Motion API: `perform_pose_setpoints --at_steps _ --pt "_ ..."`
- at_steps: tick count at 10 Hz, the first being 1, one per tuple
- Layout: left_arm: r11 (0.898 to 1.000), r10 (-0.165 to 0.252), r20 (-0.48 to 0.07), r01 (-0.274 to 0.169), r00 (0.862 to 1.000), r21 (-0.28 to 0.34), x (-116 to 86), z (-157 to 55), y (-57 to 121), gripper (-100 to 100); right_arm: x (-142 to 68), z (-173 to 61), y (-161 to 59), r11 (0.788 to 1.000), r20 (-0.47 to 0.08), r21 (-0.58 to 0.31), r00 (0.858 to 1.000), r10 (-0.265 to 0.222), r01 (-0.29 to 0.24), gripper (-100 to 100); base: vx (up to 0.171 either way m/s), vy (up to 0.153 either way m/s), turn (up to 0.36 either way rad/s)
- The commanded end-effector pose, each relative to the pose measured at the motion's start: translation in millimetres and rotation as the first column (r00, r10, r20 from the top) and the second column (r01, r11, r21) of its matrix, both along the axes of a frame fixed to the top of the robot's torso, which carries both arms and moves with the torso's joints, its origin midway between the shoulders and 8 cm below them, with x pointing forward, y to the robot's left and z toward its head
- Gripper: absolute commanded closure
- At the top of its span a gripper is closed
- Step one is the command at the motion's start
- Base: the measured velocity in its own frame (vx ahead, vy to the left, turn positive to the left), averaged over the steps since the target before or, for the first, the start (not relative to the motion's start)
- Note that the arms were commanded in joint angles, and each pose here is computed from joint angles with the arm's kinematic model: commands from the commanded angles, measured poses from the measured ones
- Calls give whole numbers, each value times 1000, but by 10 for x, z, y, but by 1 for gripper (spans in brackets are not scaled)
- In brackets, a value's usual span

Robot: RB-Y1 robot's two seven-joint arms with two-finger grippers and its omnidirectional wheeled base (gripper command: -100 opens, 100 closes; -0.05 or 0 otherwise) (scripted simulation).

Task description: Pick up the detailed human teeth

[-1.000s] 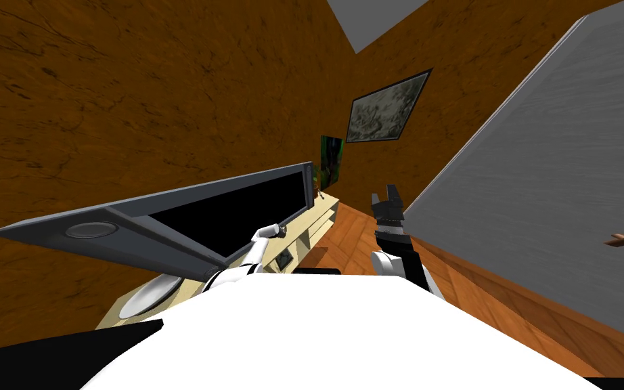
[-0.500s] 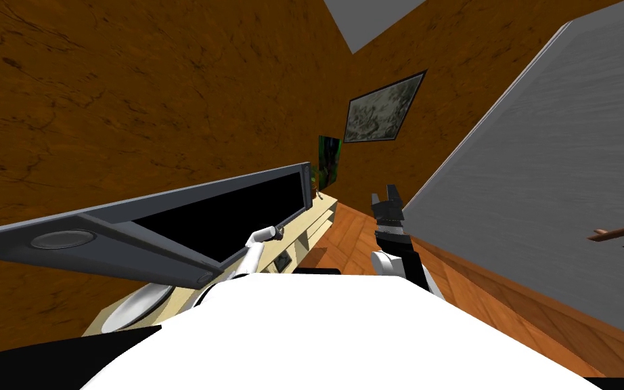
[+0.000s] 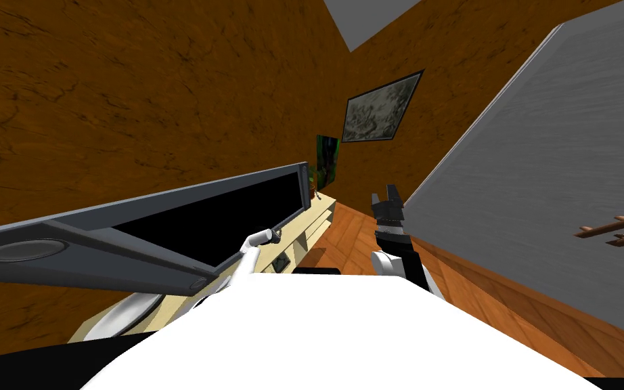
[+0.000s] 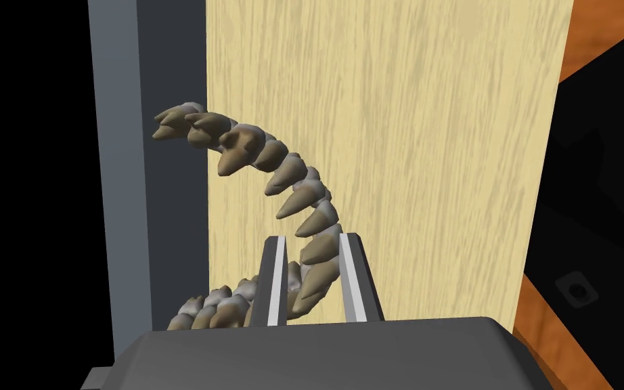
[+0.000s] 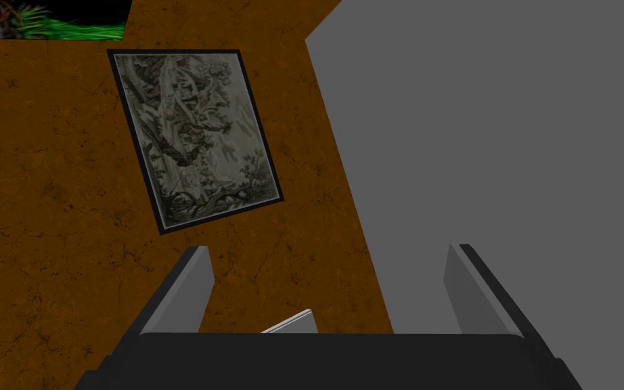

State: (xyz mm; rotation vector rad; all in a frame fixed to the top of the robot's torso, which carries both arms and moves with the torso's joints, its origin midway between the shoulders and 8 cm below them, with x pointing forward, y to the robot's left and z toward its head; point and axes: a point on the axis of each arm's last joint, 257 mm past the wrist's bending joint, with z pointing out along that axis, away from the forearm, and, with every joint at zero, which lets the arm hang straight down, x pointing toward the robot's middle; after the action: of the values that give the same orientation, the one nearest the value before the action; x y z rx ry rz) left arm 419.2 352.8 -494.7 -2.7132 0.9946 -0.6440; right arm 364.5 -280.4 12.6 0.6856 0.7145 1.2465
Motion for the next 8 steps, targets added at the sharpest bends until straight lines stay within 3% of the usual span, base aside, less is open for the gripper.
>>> perform_pose_setpoints --at_steps 1,2,3,4,6,7,8 --pt "1000 0 17 0 1000 9 -10 66 23 100 0 0 0 1000 0 0 1000 0 0 0 18 -7 17" --pt "1000 -4 43 3 999 16 73 169 32 100 0 0 0 1000 0 0 1000 0 0 0 -3 -2 13" --pt "1000 10 -15 -10 1000 3 -231 22 80 100 0 0 0 1000 0 0 1000 0 0 0 34 -9 -110" --pt "1000 13 -5 -13 1000 11 -255 57 118 100 0 0 0 1000 0 0 1000 0 0 0 43 -13 -52" --pt "1000 5 44 -6 999 26 -105 247 135 100 0 0 0 1000 0 0 1000 0 0 0 9 -7 13" --pt "1000 17 0 -17 1000 19 -381 163 193 100 0 0 0 1000 0 0 1000 0 0 0 29 -9 -102" --pt "999 17 20 -17 1000 29 -366 240 224 100 0 0 0 1000 0 0 1000 0 0 0 38 -12 -46"
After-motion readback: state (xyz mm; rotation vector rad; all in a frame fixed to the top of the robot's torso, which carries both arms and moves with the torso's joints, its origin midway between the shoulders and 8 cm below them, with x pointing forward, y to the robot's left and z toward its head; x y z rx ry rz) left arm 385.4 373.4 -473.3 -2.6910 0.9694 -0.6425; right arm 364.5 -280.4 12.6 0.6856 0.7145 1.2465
